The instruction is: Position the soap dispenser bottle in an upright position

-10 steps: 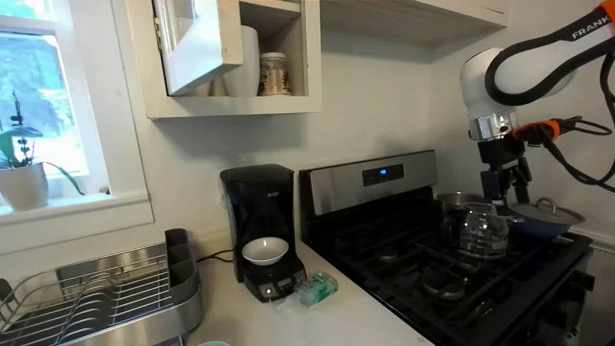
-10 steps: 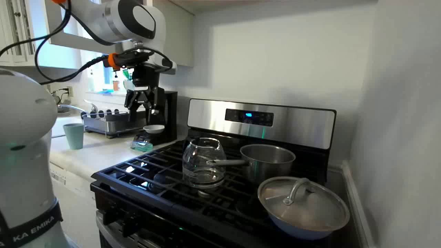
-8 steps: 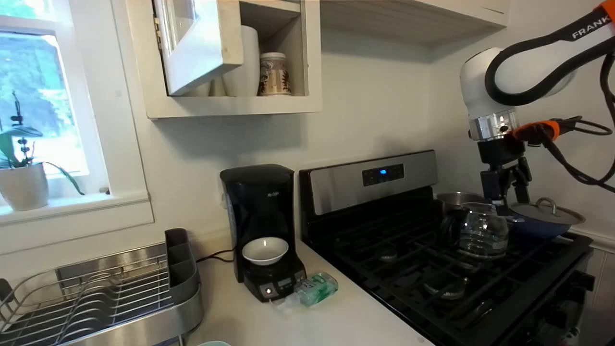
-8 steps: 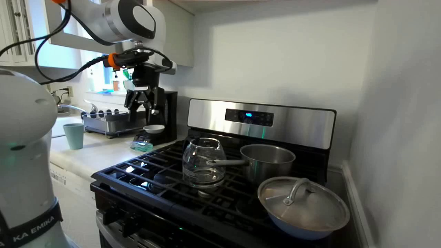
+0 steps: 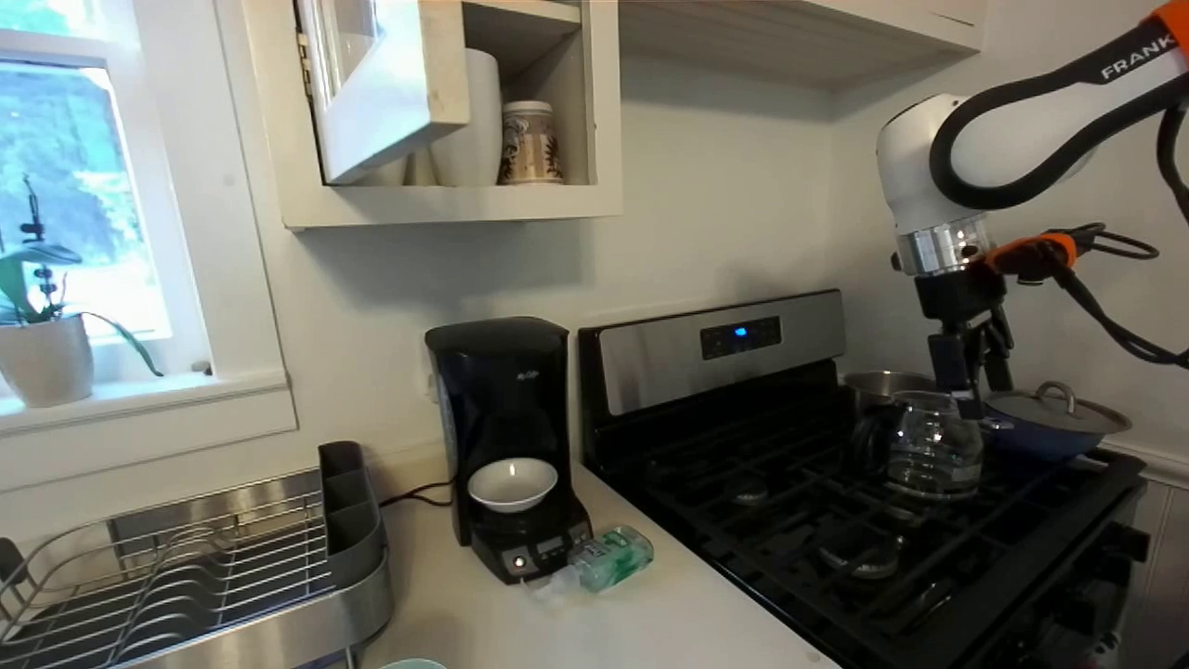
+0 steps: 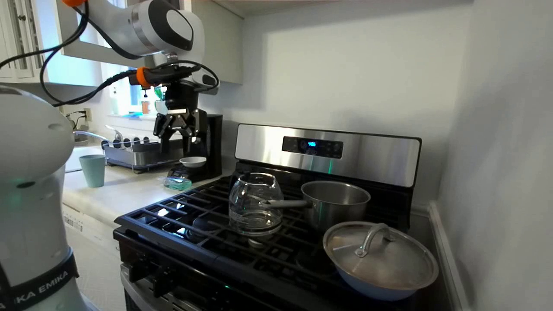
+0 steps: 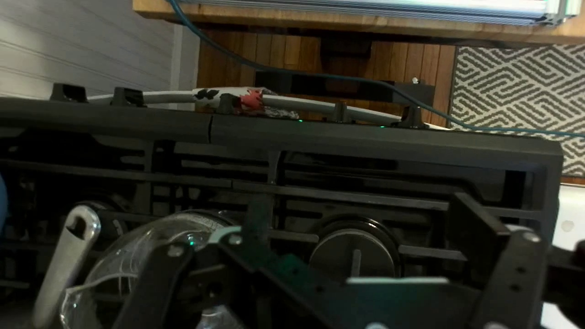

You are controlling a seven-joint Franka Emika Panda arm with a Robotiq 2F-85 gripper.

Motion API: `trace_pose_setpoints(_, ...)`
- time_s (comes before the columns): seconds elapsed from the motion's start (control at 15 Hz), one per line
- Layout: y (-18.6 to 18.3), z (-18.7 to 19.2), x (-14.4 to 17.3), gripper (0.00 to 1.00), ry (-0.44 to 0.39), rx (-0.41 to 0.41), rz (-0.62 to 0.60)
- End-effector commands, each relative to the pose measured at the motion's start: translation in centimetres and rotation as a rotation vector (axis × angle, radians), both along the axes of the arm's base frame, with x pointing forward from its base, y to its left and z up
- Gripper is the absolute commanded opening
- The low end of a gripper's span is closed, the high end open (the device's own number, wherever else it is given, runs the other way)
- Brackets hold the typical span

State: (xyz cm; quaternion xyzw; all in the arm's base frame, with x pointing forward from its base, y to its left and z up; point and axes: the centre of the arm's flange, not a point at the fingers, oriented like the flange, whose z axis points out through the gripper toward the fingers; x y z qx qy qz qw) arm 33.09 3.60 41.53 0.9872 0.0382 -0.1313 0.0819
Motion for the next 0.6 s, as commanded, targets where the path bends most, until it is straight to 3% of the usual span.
trace_pose_setpoints(0.0,3.0,-0.1,3.8,1.00,0.058,-0.053,0.181)
trace_pose_setpoints(0.53,13.1,-4.2,9.6,1.00,0.142,0.003,0.584)
